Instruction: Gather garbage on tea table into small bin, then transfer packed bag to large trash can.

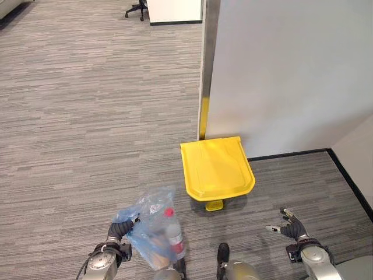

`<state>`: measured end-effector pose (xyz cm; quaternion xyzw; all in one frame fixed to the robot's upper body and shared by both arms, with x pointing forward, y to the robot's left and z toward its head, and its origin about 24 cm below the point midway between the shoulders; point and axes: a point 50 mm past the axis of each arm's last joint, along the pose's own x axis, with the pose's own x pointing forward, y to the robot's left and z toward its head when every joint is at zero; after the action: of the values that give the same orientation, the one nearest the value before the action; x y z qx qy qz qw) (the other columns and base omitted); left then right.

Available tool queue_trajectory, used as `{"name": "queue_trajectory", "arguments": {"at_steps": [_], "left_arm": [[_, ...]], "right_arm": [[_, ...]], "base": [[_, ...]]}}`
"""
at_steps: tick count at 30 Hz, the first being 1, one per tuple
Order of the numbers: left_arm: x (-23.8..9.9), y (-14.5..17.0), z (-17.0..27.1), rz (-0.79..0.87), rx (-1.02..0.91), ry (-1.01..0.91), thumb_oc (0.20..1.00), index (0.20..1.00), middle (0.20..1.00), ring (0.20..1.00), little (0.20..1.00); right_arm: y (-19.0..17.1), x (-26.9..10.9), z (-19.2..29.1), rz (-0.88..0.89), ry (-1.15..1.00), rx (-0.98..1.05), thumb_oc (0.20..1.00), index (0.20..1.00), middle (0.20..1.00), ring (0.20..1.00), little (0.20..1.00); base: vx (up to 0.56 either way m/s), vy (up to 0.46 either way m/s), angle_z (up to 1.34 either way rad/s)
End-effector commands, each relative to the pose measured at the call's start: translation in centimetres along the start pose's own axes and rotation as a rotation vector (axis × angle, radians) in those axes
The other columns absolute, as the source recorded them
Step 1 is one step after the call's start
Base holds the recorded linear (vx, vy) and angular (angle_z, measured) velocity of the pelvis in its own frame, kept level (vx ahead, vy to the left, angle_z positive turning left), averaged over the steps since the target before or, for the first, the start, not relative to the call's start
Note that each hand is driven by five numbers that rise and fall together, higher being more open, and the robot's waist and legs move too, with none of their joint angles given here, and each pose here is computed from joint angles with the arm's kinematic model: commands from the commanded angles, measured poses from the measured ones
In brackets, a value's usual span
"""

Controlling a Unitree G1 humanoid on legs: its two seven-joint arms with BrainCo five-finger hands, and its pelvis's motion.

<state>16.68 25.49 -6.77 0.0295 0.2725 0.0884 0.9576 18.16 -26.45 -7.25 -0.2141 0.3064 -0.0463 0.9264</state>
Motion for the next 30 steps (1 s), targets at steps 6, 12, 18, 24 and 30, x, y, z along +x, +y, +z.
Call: {"name": "queue_trajectory", "arguments": {"at_steps": [6, 12, 18, 24, 30], "left_arm": [[0.8, 1.4, 3.6, 0.041, 0.050, -0.146, 0.200, 0.200, 0.200, 0.200, 0.200], [1.6, 1.2, 4.6, 0.034, 0.070, -0.175, 0.200, 0.200, 0.200, 0.200, 0.200], [1.8, 1.3, 5.1, 0.037, 0.046, -0.190, 0.200, 0.200, 0.200, 0.200, 0.200], [2.2, 1.4, 5.3, 0.060, -0.009, -0.202, 0.200, 0.200, 0.200, 0.200, 0.200], [2.5, 0.4, 6.0, 0.029, -0.013, -0.232, 0.200, 0.200, 0.200, 0.200, 0.200]], "right_arm": [[-1.2, 0.5, 2.2, -0.051, -0.084, 0.022, 1.000, 1.000, 1.000, 1.000, 1.000], [-1.9, 0.5, 1.3, -0.086, -0.045, 0.045, 1.000, 1.000, 1.000, 1.000, 1.000], [-3.4, -0.5, -0.8, -0.154, 0.015, 0.124, 1.000, 1.000, 1.000, 1.000, 1.000], [-5.5, -0.2, -0.9, -0.238, 0.014, 0.199, 1.000, 1.000, 1.000, 1.000, 1.000], [-4.2, 1.0, 1.7, -0.174, -0.068, 0.248, 1.000, 1.000, 1.000, 1.000, 1.000]], "base": [[0.19, 0.080, -0.01], [0.29, -0.035, 0.48], [0.39, -0.134, 0.79], [0.15, -0.062, 0.07], [0.01, 0.030, 0.05]]}}
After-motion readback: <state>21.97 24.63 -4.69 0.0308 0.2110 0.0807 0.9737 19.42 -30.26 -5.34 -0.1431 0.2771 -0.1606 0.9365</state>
